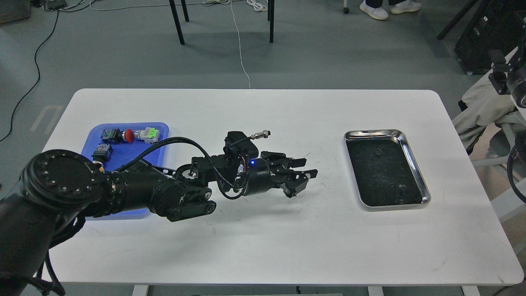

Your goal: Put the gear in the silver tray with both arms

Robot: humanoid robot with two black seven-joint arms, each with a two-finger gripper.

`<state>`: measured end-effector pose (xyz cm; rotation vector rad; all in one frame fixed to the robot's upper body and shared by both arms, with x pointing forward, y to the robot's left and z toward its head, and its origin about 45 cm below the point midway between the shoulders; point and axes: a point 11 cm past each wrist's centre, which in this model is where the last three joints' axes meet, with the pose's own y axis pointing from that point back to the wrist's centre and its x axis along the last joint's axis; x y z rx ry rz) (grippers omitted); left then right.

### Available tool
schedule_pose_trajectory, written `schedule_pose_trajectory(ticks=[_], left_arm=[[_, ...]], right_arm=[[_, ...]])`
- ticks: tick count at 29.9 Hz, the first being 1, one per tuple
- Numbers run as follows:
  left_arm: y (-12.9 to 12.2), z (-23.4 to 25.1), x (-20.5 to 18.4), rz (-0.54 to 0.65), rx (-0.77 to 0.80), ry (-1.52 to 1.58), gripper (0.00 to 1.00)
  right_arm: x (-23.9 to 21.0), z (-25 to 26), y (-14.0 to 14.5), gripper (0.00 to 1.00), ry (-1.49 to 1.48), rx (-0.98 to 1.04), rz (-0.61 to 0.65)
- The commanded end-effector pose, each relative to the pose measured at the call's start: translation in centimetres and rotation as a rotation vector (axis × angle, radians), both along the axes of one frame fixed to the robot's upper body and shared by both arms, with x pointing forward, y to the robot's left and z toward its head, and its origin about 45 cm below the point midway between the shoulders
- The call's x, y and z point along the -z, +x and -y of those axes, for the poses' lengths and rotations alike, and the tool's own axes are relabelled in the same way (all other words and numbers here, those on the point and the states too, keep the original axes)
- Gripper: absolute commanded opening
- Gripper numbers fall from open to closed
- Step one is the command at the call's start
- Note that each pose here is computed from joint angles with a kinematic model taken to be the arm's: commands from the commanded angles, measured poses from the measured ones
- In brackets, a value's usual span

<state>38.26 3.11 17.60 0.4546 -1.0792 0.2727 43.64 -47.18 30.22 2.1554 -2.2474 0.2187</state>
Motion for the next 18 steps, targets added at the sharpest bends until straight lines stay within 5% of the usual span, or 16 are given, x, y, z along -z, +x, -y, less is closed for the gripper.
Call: schedule_pose_trajectory(ticks=[1, 10, 18], left_arm=[[2.0, 1.1, -3.7, 0.005, -0.065, -0.11, 0.54], [9.2, -8.4, -10.6, -0.067, -0.455, -0.437, 0.75], [11.2, -19.9, -10.6, -0.152, -0.751, -0.611, 0.8]], right_arm=[[-0.2, -0.3, 0.1, 0.96, 0.002, -0.008, 0.003], [-0.2, -3.7, -0.1, 0.96, -0.131, -0.157, -0.061], [-1.8, -7.5, -1.2, 0.97, -0.314, -0.348, -0.08]])
